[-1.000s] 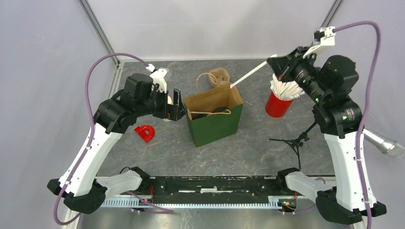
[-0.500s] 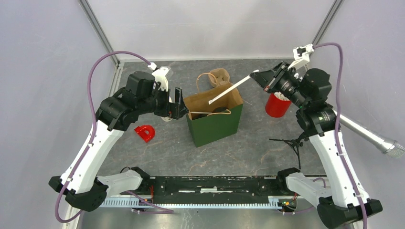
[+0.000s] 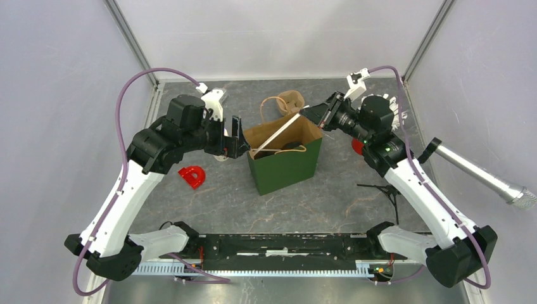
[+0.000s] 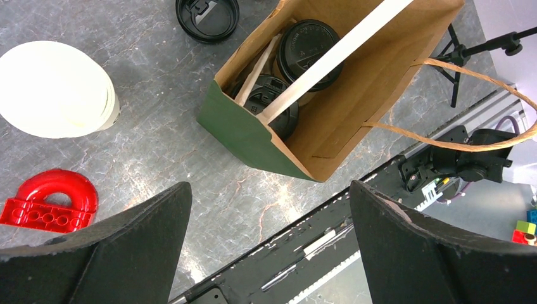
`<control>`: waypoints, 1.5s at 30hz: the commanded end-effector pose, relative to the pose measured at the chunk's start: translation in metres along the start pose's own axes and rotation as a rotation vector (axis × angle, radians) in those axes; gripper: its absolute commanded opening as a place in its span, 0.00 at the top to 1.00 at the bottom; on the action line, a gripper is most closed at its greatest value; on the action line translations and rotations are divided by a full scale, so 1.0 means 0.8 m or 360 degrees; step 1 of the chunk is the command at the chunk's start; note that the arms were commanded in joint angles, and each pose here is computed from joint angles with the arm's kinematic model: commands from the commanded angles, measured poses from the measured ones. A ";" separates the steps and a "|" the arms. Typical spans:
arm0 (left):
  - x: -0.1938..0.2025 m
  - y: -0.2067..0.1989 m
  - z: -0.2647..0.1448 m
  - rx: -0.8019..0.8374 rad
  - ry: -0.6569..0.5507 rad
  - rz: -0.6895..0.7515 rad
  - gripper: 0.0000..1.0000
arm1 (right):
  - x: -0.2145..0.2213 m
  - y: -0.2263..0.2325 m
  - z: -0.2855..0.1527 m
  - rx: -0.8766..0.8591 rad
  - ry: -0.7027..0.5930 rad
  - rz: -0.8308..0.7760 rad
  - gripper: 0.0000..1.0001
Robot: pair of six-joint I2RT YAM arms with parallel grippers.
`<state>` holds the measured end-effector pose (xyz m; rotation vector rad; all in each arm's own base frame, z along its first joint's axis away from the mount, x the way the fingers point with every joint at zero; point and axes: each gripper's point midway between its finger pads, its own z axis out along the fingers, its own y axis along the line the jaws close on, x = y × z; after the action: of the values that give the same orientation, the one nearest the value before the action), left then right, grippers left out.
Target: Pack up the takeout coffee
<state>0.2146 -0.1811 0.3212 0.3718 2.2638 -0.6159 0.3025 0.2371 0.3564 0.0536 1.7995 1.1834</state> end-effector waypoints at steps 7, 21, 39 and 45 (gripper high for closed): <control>-0.020 0.000 -0.015 -0.0008 -0.0125 0.0036 0.00 | -0.017 -0.013 -0.001 0.0187 -0.0058 -0.0121 0.50; -0.107 -0.009 -0.062 -0.0073 -0.0471 0.0148 0.00 | -0.108 0.011 -0.060 0.0450 -0.0108 -0.0864 0.02; -0.108 -0.013 -0.135 -0.0008 -0.0855 0.0219 0.00 | -0.130 -0.012 -0.179 0.0854 -0.0388 -0.0938 0.02; -0.085 -0.001 -0.132 -0.0039 -0.0834 0.0155 0.00 | -0.123 -0.017 -0.189 0.0865 -0.0392 -0.0927 0.02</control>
<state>0.1925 -0.1322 0.4341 0.2760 1.7744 -0.5744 0.2514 0.0823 0.4312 -0.0462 1.6924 0.2751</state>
